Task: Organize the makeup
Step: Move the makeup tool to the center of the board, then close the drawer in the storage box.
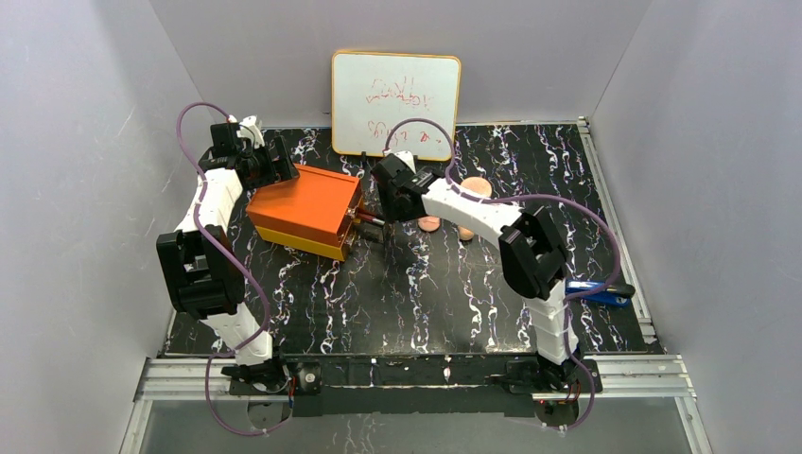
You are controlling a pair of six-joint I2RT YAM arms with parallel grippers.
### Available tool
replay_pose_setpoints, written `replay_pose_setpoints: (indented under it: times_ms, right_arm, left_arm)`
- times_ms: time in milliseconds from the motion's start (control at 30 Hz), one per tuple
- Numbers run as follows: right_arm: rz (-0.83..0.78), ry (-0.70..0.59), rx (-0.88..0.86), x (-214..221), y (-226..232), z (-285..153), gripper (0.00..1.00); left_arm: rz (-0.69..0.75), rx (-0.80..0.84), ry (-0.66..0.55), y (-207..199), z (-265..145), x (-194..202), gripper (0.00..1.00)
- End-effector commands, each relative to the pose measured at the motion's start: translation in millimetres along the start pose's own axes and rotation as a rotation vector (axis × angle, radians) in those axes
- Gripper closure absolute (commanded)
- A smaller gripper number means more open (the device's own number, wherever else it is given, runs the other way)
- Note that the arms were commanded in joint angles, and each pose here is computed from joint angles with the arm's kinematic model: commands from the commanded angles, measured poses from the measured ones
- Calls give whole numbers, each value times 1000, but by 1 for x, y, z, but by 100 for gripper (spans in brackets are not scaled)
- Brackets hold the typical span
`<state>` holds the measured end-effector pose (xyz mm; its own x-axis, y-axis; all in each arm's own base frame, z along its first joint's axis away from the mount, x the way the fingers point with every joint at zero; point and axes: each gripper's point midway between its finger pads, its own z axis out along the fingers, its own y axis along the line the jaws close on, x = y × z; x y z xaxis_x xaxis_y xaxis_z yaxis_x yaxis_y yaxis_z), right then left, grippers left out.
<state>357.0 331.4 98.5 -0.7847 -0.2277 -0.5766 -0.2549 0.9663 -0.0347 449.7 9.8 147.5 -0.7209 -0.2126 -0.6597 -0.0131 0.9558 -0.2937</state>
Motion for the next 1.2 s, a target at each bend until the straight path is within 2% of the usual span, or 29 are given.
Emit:
replay_pose_setpoints:
  times_ms: [0,267,600,900,1033,1167]
  right_arm:
    - [57,26,9,3,12,8,29]
    - [63,21,4,-4,28,18,29]
    - [73,-23,-84,-34,74,27,29]
    - [91,-40,-149,-43,93,28,29]
    - [87,-74,-140,-48,88,17,29]
    - [95,-172,-118,-64,66,-17,29]
  left_arm:
    - [0,-48,260,5,1,75,4]
    - [-5,-27,265,3,5,75,4]
    - [-3,-33,261,3,4,74,4]
    - [-5,-34,261,3,3,73,4]
    - [-5,-36,257,2,2,71,4]
    - [-4,-44,256,3,1,69,4]
